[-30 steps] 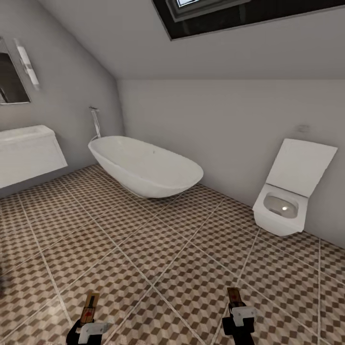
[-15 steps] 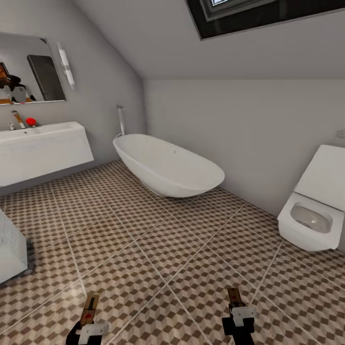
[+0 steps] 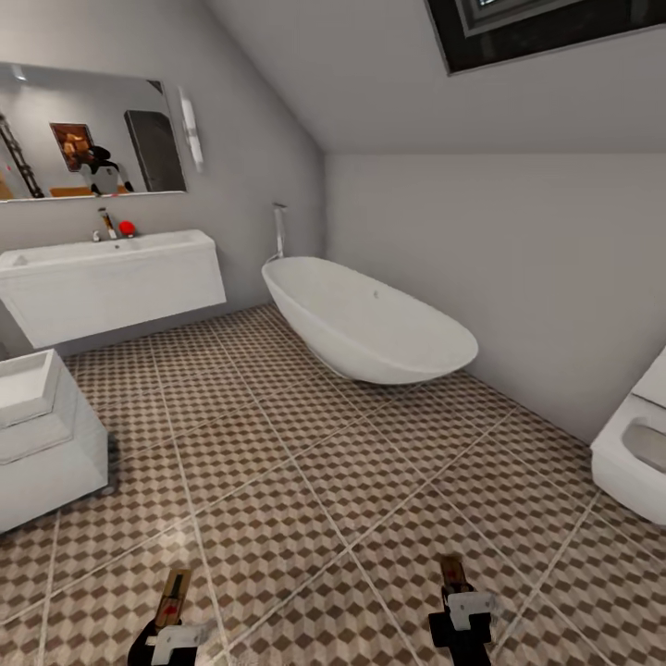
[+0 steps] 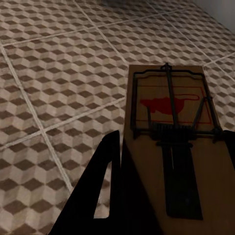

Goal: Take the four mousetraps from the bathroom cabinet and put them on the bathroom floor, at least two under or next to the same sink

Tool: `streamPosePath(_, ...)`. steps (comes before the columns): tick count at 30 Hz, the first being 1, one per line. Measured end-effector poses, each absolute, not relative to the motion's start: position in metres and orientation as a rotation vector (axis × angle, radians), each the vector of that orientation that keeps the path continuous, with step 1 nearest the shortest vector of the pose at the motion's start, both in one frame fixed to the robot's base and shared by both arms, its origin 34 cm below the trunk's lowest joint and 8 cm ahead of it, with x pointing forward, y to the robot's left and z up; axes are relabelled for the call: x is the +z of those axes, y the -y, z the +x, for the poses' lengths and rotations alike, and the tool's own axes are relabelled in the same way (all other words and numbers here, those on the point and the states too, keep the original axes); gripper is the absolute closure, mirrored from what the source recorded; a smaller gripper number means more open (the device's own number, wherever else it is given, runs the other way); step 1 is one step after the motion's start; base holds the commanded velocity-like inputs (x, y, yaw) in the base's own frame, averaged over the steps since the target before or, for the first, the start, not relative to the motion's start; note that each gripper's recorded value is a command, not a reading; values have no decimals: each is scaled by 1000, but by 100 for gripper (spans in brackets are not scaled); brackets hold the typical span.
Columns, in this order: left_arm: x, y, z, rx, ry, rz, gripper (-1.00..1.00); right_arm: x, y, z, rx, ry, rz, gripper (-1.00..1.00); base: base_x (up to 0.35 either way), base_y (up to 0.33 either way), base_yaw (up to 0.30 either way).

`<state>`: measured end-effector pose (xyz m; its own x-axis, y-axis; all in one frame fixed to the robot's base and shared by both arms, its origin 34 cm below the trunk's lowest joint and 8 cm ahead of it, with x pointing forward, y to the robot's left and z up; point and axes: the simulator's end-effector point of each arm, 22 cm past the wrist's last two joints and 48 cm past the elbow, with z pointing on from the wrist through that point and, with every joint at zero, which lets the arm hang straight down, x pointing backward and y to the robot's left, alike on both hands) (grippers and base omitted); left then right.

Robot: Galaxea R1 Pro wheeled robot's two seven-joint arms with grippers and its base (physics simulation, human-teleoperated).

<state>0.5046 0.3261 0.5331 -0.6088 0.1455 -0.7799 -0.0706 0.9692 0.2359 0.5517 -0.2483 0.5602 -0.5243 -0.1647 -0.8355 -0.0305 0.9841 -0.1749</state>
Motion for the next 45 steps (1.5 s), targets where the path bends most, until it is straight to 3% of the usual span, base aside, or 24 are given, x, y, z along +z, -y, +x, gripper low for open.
streamPosePath(25,533,-326,505,303,-2205,51,100,560,248,551,-169,-2120,-137,100,6,0,284)
streamPosePath(45,533,-326,504,303,-2206,51,100,560,250,551,-171,-2118,-138,100,320,-55,26)
